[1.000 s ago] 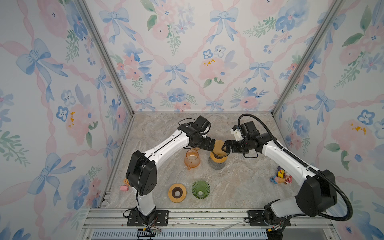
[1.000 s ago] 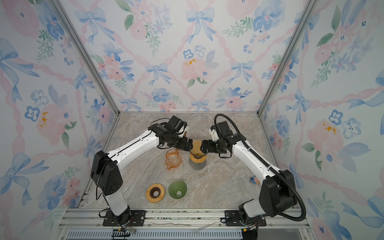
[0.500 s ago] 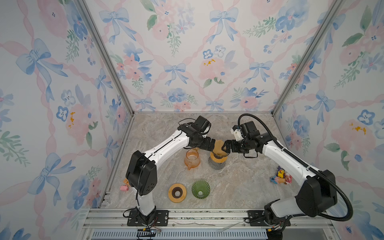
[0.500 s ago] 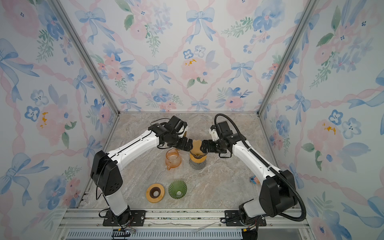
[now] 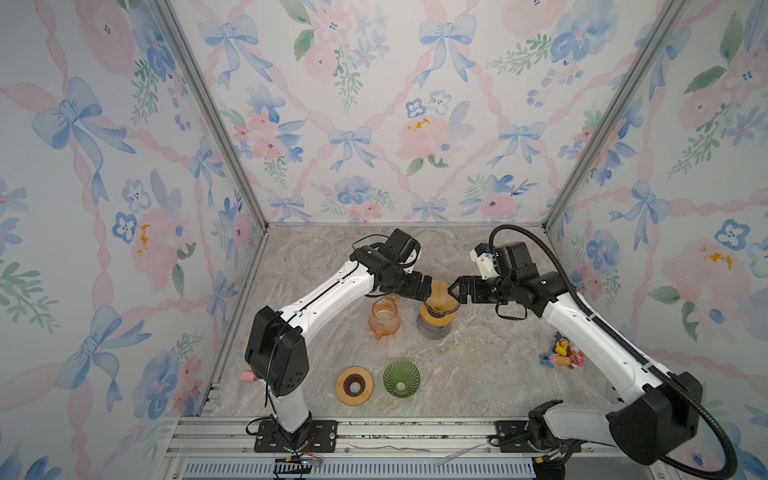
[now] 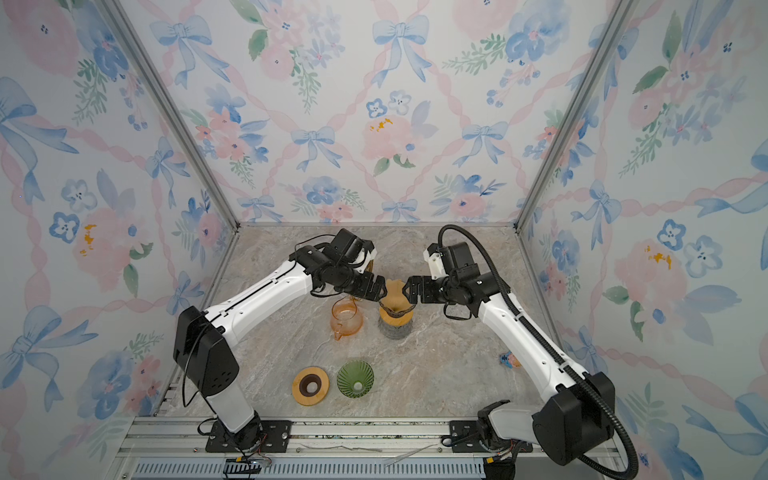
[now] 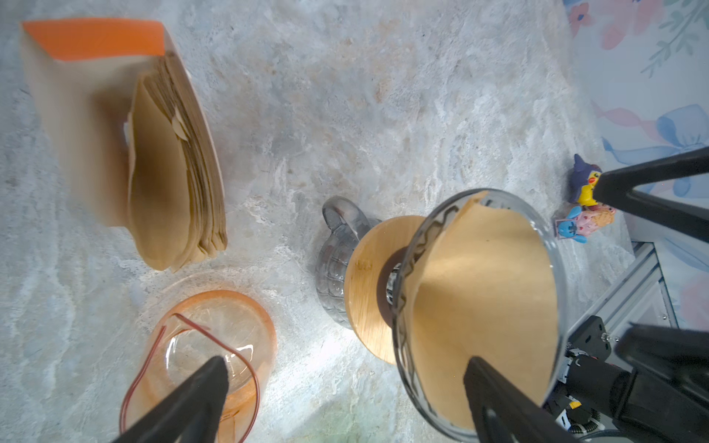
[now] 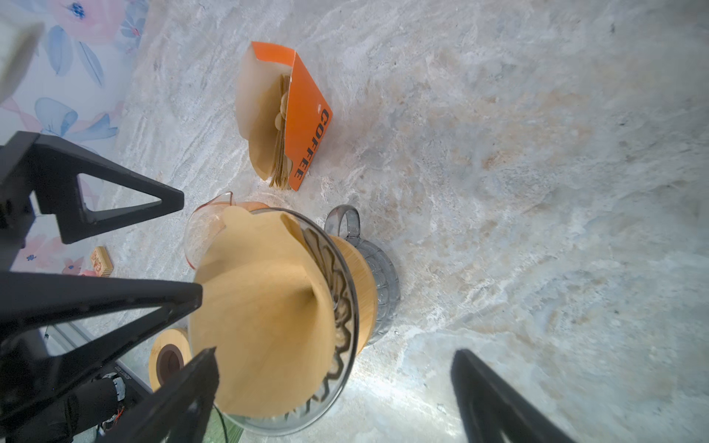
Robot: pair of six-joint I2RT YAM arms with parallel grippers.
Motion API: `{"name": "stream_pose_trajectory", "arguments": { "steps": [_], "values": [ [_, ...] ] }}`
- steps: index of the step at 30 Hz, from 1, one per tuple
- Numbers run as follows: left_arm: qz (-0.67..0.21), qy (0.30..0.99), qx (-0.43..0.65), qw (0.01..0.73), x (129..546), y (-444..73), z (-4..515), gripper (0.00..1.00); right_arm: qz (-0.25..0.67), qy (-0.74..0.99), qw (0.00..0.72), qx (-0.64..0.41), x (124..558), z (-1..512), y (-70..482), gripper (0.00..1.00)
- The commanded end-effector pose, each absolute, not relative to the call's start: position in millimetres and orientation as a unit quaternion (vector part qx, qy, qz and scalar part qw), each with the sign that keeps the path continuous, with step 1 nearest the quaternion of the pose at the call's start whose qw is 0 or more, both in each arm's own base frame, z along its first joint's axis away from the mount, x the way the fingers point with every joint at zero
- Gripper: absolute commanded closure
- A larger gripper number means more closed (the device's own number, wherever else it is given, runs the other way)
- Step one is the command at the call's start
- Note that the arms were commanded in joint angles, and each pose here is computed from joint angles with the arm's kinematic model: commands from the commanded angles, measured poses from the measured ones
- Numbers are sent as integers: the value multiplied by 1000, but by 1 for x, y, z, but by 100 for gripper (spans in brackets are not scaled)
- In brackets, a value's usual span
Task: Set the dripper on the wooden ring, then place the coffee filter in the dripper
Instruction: 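Open both grippers and draw them back from the filled dripper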
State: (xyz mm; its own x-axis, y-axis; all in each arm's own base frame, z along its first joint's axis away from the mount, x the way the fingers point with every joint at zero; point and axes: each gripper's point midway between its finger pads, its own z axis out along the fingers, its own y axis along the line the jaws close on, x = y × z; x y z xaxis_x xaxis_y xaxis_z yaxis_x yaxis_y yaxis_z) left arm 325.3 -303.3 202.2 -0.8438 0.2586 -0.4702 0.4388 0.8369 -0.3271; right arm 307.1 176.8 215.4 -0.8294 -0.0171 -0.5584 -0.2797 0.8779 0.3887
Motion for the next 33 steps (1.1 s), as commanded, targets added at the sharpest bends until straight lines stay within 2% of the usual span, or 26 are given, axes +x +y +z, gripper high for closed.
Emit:
{"name": "stream_pose_trajectory", "arguments": {
  "steps": [1,12,22,27,33],
  "values": [
    [-243,922,188,236,314,-301,230,2,237,921,300,-77,298,224,175,4],
    [-258,909,136,298,284,-261,238,2,248,896,359,-79,263,244,160,4],
    [-217,924,77,305,257,-210,206,8,270,885,354,-138,229,247,174,4],
    [-193,935,60,292,264,-195,186,12,280,882,351,-144,216,244,179,4],
    [-178,946,27,270,291,-182,172,21,277,881,361,-131,209,245,178,4]
  ]
}}
